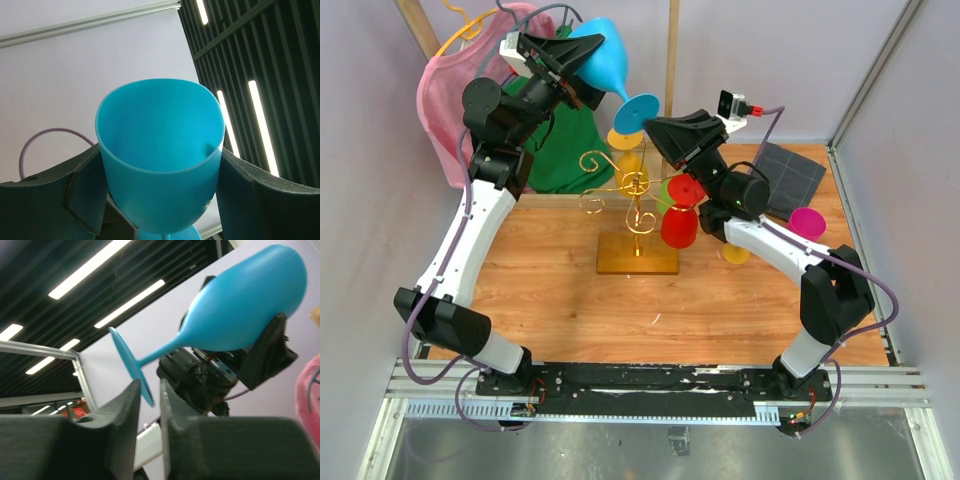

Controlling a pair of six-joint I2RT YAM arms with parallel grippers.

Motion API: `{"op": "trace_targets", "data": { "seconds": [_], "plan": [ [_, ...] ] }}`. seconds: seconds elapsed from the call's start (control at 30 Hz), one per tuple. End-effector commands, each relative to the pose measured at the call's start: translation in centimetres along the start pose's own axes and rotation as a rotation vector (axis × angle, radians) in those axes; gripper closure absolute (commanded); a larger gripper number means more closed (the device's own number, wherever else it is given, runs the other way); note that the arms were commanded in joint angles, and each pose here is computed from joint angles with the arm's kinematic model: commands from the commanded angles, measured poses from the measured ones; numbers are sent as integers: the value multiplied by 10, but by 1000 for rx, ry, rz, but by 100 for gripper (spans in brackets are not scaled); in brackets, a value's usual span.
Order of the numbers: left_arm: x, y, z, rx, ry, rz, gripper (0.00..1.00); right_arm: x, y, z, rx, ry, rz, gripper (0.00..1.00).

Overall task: Take the wine glass off the wine glass rack
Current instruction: Place the wine glass at the center of the board.

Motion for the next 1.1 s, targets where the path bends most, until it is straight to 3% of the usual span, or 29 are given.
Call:
{"op": "trace_targets", "data": {
  "seconds": [0.0,0.13,0.23,0.27,1.07],
  "plan": [
    [-19,-3,17,52,49,73,31,-7,-6,15,22,67,20,68],
    [-22,-3,18,56,54,80,30,-9,-10,14,6,71,43,33],
    [-21,-3,18,56,57,80,30,-8,-11,14,2,64,49,16],
    [-21,-3,18,57,59,80,30,-8,-11,14,4,62,48,3],
    [-28,-7,15,68,128,85,30,39,-5,-5,112,-29,32,1]
  ]
}}
Point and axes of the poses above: each gripper's point midway between its finger pads, its own y axis out along the fingers, its own x axis along the line the jaws close on, z = x × y, the point moved 7 cm from there along -y, back along the fingers, and after that the axes turned 10 degrees about -y, right-handed, at the moved point
